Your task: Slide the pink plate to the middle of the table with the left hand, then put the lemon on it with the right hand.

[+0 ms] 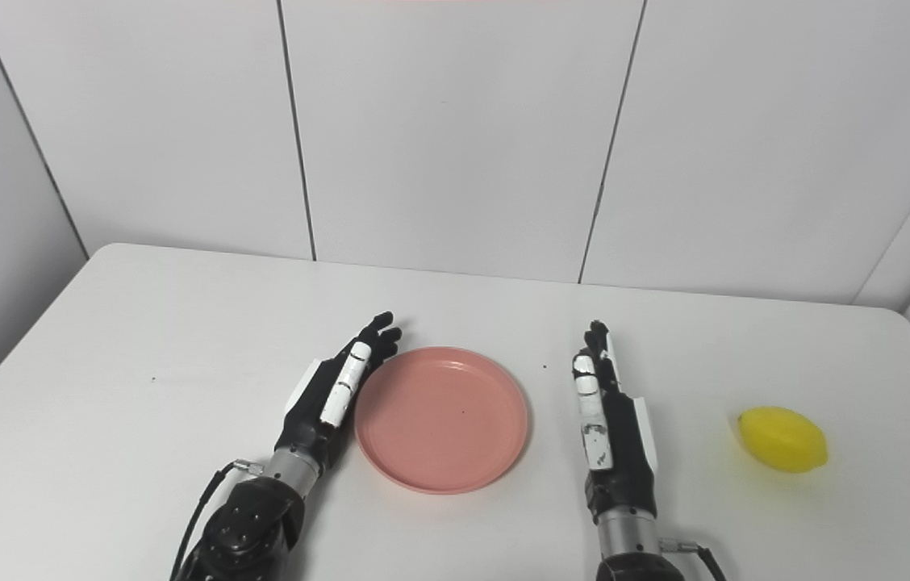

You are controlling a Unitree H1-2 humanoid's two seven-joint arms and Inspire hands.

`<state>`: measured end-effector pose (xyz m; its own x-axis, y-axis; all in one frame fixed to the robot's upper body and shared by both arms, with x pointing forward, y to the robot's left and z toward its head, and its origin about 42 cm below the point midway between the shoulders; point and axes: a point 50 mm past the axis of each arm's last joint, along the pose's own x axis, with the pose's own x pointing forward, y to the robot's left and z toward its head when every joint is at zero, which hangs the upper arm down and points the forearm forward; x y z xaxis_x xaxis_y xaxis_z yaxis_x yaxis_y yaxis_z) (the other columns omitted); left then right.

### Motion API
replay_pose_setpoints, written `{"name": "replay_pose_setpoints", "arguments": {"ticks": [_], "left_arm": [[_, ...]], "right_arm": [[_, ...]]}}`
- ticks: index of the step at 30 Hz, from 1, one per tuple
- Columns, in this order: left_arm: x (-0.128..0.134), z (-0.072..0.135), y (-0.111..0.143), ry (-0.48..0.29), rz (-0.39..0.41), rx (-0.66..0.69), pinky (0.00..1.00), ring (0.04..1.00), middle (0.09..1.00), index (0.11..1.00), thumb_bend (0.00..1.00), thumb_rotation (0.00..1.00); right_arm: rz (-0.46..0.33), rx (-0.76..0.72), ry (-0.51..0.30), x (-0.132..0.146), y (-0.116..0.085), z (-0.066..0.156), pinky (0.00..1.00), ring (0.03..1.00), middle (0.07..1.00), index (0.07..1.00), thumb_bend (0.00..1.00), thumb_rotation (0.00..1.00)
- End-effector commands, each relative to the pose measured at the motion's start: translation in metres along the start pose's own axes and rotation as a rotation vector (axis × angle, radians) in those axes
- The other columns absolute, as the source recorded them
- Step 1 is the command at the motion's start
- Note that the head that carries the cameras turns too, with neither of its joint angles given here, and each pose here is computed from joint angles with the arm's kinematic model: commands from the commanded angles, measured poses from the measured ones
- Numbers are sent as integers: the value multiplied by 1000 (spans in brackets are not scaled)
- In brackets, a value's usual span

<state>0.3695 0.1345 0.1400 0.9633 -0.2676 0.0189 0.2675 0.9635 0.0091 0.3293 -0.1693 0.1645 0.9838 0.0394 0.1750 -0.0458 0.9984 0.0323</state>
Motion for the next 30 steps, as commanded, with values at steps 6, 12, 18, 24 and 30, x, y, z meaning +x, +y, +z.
{"name": "replay_pose_setpoints", "arguments": {"ticks": [6,12,18,24,30], "left_arm": [[0,-3,-25,-30,-60,-26,952,941,926,928,604,1000],[-2,-6,-30,-24,-65,-41,964,954,935,929,604,1000],[-5,-7,-34,-19,-72,-64,984,969,948,931,566,1000],[-9,-6,-26,-54,-33,-39,984,961,940,936,634,1000],[-12,-5,-19,-73,4,-18,948,935,919,922,606,1000]], "right_arm": [[15,7,-50,6,-1,14,1000,1000,1000,1000,773,1000],[16,-7,-53,6,-1,13,1000,1000,1000,1000,772,1000],[-13,-53,-97,6,-4,19,1000,1000,1000,1000,749,1000],[-131,-498,-235,5,-36,40,951,981,992,983,698,930],[-170,-626,-282,4,-65,59,863,922,942,930,676,736]]}}
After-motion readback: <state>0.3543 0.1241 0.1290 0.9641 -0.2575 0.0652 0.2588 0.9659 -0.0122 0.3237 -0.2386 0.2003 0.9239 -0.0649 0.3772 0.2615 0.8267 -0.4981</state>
